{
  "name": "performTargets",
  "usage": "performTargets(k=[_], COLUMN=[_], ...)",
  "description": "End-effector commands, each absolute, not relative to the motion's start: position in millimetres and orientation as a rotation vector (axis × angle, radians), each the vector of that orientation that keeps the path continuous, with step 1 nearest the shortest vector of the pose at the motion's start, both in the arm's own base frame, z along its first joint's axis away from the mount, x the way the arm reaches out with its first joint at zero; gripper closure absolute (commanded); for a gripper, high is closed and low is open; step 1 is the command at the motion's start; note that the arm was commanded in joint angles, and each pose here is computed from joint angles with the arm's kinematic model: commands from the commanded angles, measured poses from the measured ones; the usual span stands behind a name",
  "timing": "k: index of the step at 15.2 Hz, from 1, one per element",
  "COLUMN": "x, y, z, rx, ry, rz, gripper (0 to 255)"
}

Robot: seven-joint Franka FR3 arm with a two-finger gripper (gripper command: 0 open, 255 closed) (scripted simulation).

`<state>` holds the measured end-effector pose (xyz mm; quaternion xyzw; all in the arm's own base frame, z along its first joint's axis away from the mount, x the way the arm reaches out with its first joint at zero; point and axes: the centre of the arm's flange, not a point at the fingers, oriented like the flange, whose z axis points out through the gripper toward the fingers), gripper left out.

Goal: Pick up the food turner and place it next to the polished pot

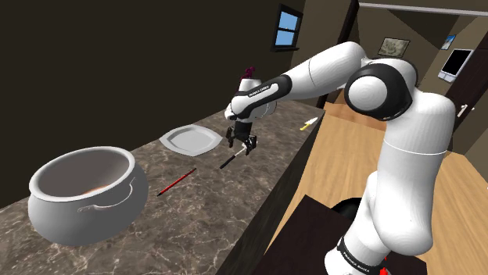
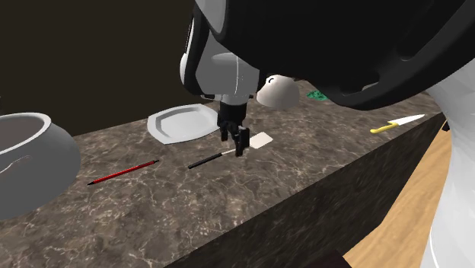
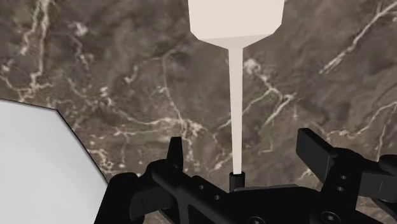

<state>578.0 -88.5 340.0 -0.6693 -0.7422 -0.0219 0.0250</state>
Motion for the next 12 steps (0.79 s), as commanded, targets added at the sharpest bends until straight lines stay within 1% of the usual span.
performTargets(k=[1,7,8,12], x=[577.8,577.8,577.8,577.8], y=[-88.4,-88.4,-88.4,-88.4], z=[338.5,338.5,338.5,338.5], rx=[-2.07,-2.07,-2.07,-2.07], ry=[-2.296,-2.296,-2.296,-2.296], rz=[-0.068,-0.068,-0.068,-0.068], gripper=[0,0,255,255])
